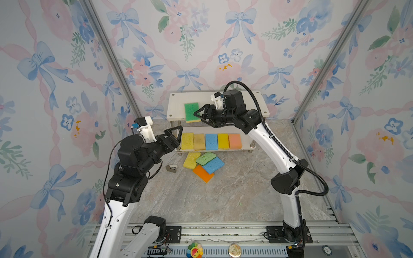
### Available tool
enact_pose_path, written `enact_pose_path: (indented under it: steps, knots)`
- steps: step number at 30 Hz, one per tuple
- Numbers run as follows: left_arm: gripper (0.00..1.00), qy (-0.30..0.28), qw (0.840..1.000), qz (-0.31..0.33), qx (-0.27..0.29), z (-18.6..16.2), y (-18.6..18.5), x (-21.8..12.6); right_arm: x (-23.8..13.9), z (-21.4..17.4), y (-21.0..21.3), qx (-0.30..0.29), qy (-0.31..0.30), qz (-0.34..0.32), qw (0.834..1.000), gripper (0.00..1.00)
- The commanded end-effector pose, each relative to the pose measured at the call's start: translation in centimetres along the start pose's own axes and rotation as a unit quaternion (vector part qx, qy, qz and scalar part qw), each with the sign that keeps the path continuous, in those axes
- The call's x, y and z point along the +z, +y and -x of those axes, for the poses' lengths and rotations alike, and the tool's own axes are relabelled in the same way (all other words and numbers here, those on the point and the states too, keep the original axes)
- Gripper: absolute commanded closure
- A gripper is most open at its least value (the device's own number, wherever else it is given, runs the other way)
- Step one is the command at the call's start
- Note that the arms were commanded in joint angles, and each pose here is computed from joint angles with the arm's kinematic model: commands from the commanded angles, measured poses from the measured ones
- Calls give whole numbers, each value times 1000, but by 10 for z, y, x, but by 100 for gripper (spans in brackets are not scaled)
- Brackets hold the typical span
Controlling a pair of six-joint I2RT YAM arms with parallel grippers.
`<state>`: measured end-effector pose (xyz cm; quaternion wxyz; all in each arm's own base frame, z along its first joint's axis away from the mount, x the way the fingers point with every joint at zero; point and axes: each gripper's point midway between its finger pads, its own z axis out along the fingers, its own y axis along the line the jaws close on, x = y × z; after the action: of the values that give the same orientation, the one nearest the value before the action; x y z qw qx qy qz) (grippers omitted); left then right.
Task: Place and organize the cleaning sponges onto the shelf
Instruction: 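Carry the green scrub sponge up onto the shelf's top tier with the right gripper, then release the green scrub sponge on the top tier while the left gripper nudges it upright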
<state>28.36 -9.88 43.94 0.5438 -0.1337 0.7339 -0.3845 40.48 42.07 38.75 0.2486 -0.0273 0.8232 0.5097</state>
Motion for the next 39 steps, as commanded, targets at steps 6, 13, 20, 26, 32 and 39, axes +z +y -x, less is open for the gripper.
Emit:
enact_pose_path:
  steps: [6, 13, 20, 26, 32, 39]
  knots:
    - [16, 85, 993, 1, -84, -18, 14, 43, -33, 10, 1, -13, -8, -6, 1000, 31]
    - [19, 112, 977, -32, -180, -24, 20, 65, -67, 5, 3, -26, -14, -17, 999, 30]
    - [37, 134, 971, -19, -199, -31, 34, 84, -108, 0, -15, -20, -34, -38, 998, 32]
    - [41, 134, 971, -13, -196, -25, 38, 99, -138, -7, -29, -6, -57, -43, 997, 33]
    - [45, 136, 972, -10, -193, -21, 40, 111, -151, -14, -45, 6, -62, -52, 997, 33]
    - [53, 135, 972, -5, -191, -17, 43, 125, -157, -13, -51, 10, -68, -56, 996, 34]
